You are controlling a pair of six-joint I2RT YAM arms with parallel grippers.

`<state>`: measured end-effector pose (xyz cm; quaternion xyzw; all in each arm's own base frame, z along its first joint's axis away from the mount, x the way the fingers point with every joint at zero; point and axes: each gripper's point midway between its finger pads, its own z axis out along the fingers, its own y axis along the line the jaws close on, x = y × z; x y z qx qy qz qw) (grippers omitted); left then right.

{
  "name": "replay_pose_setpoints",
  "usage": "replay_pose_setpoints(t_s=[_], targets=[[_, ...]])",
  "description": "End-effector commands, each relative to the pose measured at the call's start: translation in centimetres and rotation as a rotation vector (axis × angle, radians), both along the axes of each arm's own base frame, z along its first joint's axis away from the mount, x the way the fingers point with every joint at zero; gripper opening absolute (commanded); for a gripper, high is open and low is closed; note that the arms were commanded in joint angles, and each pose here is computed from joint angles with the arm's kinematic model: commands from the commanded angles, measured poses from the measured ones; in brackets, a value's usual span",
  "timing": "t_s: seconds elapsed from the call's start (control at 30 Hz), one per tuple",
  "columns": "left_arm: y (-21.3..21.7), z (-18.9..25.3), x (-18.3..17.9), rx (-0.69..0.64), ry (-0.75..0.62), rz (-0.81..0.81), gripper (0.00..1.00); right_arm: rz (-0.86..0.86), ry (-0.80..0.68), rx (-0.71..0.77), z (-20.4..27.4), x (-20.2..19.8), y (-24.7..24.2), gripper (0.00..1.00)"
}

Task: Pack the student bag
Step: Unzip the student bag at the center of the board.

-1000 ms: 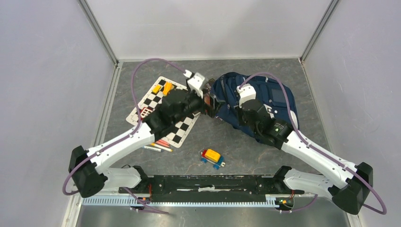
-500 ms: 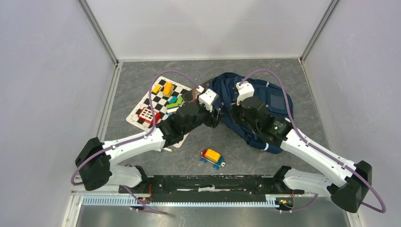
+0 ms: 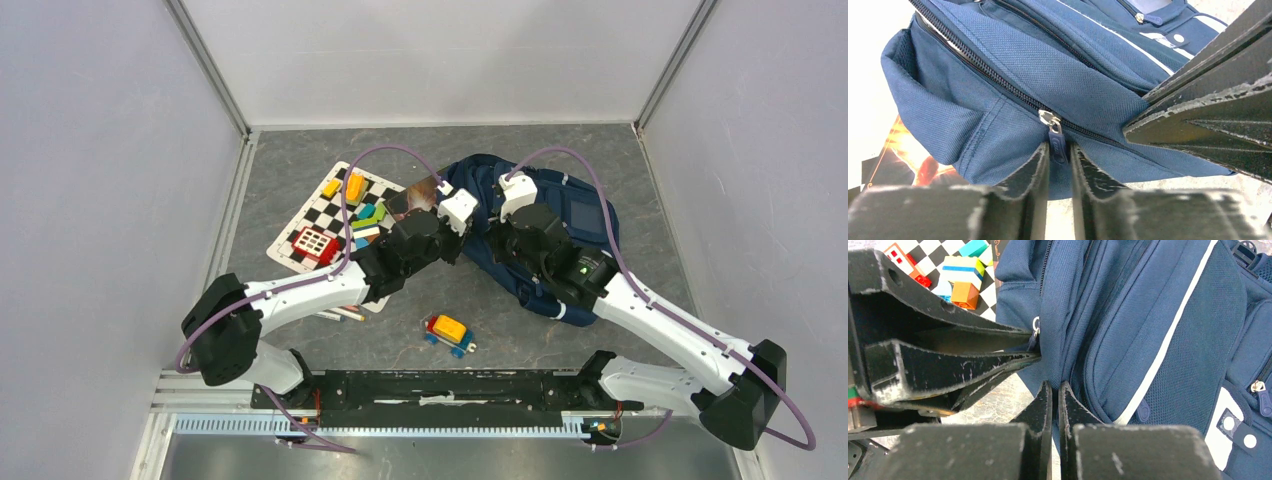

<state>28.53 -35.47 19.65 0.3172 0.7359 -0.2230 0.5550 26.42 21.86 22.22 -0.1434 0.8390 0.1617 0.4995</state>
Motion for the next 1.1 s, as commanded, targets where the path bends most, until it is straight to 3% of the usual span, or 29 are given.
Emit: replay_pose_setpoints(t_s=[0.0, 0.1, 0.6, 1.07], targets=[[-1.8, 3.0, 0.3, -0.046, -0.083, -0.052, 0.19, 0.007, -0.142, 0.185, 6.3, 1.2, 1.8, 0.00], [-1.9, 3.0, -0.3, -0.040, -0.088, -0.054, 0.02, -0.005, -0.140, 0.179, 5.9, 1.3, 1.5, 0.00], [-2.1, -0.2, -7.0, -0.019, -0.007, -0.118, 0.02, -0.063, -0.135, 0.163, 4.6, 2.2, 1.0, 0.00], [-7.2, -4.7, -13.7, -0.114, 0.090, -0.184, 0.02, -0.051, -0.141, 0.197, 4.2, 2.2, 1.5, 0.00]])
